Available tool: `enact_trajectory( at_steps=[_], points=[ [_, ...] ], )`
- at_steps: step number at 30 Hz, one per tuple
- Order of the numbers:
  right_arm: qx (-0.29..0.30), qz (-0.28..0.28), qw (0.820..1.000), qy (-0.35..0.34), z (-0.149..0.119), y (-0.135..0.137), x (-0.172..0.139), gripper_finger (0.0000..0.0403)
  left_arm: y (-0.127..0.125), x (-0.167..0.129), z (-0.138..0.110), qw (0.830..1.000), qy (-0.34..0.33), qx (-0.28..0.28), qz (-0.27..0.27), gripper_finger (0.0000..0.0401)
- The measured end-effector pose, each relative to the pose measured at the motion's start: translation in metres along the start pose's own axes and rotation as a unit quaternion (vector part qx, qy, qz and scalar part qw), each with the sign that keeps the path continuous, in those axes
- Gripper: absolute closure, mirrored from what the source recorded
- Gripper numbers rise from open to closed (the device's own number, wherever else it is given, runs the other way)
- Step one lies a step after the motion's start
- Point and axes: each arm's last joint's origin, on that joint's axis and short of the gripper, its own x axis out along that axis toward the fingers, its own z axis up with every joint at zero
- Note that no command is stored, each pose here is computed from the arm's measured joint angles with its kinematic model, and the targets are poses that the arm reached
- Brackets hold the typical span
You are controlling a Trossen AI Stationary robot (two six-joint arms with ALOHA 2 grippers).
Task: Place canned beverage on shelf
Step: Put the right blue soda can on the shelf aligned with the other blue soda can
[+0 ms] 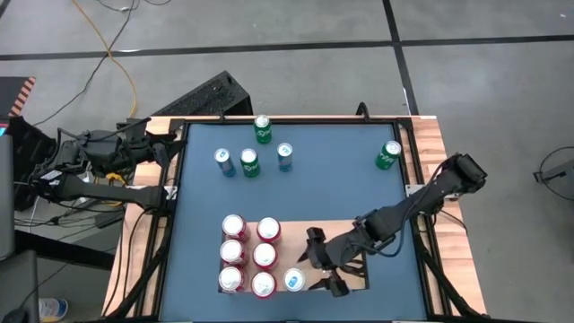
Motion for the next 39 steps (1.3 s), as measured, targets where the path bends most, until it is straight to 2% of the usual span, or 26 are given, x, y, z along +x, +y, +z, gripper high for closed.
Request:
enact_trajectory(
  at_steps=[7,13,20,23,27,31,34,39],
  points=[
    [0.024,-0.023,0.998,0.053,-0.003,-0.006,-0.037,0.0057,0.0,0.0,0.001,1.0,-0.006,-0.001,0.004,0.0092],
    [0.013,-0.064,0.993,0.1,-0.005,-0.027,-0.077,0.0063,0.001,0.0,0.001,1.0,-0.02,-0.002,0.018,0.0092],
    [-0.036,-0.203,0.974,0.096,0.002,-0.081,-0.125,0.0063,0.001,0.0,0.002,0.999,-0.029,-0.026,0.026,0.0092],
    [-0.023,-0.254,0.965,0.059,0.011,-0.114,-0.137,0.0063,0.001,0.0,0.002,0.999,-0.029,-0.027,0.026,0.0092],
    [-0.01,-0.309,0.951,0.029,0.019,-0.158,-0.137,0.0063,0.001,0.0,0.002,0.999,-0.029,-0.028,0.027,0.0092],
    [-0.013,-0.34,0.94,0.011,0.023,-0.193,-0.124,0.0063,0.002,0.0,0.002,0.999,-0.027,-0.027,0.027,0.0092],
    [0.0,-0.334,0.943,-0.018,0.026,-0.214,-0.113,0.0062,0.001,0.0,0.001,0.999,-0.023,-0.021,0.023,0.0092],
    [0.022,-0.333,0.942,-0.024,0.02,-0.248,-0.092,0.0062,0.001,0.0,0.001,0.999,-0.023,-0.008,0.024,0.0092]
  ],
)
